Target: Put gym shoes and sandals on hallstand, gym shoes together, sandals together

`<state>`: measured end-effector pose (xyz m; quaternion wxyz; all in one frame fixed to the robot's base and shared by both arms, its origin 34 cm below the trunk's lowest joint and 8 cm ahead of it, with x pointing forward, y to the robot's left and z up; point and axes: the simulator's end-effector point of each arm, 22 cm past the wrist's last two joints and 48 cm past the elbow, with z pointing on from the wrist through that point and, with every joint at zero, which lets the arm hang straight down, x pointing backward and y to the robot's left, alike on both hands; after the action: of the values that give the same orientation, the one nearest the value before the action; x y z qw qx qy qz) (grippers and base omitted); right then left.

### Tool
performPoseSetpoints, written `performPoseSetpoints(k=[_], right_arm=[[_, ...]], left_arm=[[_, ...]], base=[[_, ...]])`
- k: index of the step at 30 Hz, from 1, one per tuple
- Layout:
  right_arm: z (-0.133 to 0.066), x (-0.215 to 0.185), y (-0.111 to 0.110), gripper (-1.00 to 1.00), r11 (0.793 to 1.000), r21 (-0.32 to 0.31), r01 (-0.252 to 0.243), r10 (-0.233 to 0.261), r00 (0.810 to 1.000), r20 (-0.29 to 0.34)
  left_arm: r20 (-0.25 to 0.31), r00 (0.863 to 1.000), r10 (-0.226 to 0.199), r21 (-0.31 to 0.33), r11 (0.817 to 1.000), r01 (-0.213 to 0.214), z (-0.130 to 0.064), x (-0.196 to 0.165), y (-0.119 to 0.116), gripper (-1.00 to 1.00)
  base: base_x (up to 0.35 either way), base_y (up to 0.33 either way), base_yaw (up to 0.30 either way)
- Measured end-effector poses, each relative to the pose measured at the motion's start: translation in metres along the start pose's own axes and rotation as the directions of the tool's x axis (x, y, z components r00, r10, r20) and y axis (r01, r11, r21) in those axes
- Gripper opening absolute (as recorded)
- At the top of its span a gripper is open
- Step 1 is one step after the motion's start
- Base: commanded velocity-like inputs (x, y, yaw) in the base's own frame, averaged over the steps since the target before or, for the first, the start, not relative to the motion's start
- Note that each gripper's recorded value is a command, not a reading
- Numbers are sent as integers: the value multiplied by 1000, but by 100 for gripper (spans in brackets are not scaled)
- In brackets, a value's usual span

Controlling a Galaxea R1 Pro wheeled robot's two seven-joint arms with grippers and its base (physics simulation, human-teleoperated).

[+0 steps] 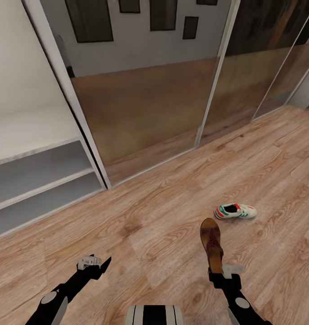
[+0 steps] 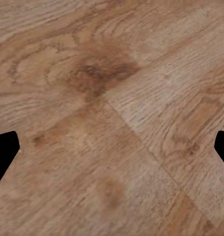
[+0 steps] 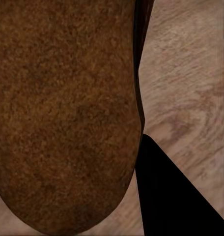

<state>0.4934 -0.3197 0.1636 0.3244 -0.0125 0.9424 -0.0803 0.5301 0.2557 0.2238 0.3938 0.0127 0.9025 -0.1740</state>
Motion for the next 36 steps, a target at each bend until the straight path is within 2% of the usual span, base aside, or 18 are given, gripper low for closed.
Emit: performPoseSetpoints(k=[3, 9, 13, 16, 28, 36], right_arm=[[-5, -1, -3, -100, 1000, 3, -1, 1, 1000, 18], [-18, 23, -12, -100, 1000, 5, 7, -7, 1000, 4], [-25, 11, -13, -100, 1000, 2, 2, -2, 997, 76], [-30, 3, -12, -100, 1000, 0, -1, 1, 996, 89], [-48, -23, -9, -100, 1000, -4, -15, 15, 995, 103], [-60, -39, -14, -100, 1000, 1, -14, 14, 994, 106]], left_arm=[[18, 1000, 1, -10, 1000, -1, -4, -9, 4, 100], [62, 998, -8, -37, 999, 10, -13, -28, 14, 100], [73, 997, -7, -38, 999, 10, -19, -32, 13, 100], [73, 997, -9, -38, 999, 12, -22, -38, 10, 100], [71, 997, -10, -42, 999, 13, -36, -61, 5, 100], [79, 997, -12, -47, 999, 16, -46, -80, 2, 100]], base=[[0, 0, 0], [0, 0, -2], [0, 0, -49], [0, 0, -52], [0, 0, -13], [0, 0, -178]])
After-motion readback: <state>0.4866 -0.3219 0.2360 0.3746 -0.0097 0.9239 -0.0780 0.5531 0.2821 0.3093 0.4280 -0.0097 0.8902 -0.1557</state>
